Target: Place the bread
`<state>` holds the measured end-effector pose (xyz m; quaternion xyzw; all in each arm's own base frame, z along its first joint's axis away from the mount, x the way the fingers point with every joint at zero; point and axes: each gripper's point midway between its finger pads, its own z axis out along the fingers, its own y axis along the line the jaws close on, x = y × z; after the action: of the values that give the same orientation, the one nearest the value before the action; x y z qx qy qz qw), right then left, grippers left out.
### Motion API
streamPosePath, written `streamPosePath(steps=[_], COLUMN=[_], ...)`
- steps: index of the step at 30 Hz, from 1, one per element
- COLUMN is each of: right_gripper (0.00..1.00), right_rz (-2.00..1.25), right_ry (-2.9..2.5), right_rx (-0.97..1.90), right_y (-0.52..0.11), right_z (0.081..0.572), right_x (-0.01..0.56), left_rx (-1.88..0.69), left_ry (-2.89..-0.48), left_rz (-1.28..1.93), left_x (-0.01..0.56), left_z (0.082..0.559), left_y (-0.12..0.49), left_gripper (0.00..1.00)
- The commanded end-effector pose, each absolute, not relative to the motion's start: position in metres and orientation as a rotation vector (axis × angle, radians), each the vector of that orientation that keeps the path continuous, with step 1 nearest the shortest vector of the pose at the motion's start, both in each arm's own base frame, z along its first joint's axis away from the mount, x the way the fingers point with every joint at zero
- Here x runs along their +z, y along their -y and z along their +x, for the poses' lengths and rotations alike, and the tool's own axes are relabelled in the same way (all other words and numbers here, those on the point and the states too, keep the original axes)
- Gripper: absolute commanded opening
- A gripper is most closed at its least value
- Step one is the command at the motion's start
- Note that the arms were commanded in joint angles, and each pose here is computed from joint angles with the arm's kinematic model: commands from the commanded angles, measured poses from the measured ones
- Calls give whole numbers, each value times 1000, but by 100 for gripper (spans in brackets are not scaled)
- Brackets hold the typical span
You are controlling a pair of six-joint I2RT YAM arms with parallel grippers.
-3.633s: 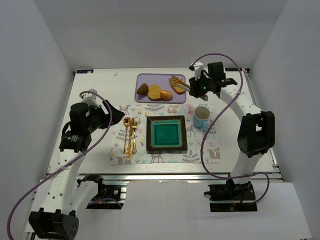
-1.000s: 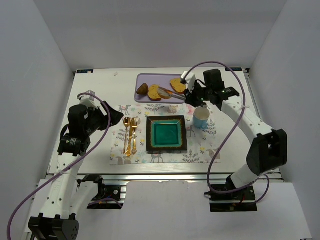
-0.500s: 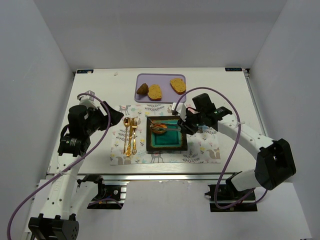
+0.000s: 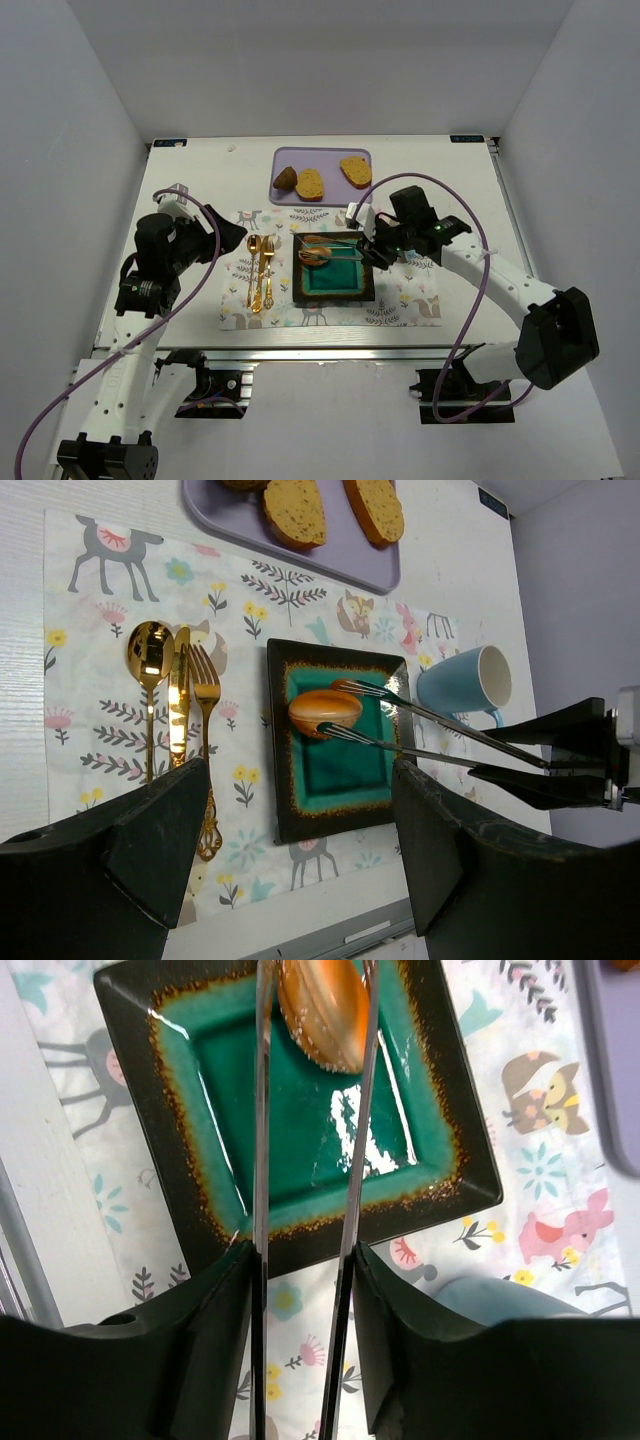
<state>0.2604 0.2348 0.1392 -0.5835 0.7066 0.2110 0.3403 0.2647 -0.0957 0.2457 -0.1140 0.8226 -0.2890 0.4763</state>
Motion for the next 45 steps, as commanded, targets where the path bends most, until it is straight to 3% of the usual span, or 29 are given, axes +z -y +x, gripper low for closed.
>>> streamPosePath(steps=[1,7,15,19,26,45], right_gripper=[47,45,40,38,38,44], right_rz=[-1484,-1339,-817,-585,-624,-802], right_ry=[-1710,-1689,-1950,-2076,-2078,-2129], right_rx=[576,608,671,675,456,341], right_y=[-248,-255,-235,-210,-187,-184], right_z=[264,279,384,438,489,492], right_x=[173,207,225,206,186,147], left_rx=[-704,-709,-711,-705,-703,-713], left_ry=[-1999,-2000,-2002,-1998,-1995,-2014], left_rz=[-277,-272,-266,-269,-288,-275], left_x=[248,247,249,249,248,242], left_z=[266,268,268,267,265,271], left_y=[95,96,97,96,94,97], left_gripper=[83,83,83,83,83,83])
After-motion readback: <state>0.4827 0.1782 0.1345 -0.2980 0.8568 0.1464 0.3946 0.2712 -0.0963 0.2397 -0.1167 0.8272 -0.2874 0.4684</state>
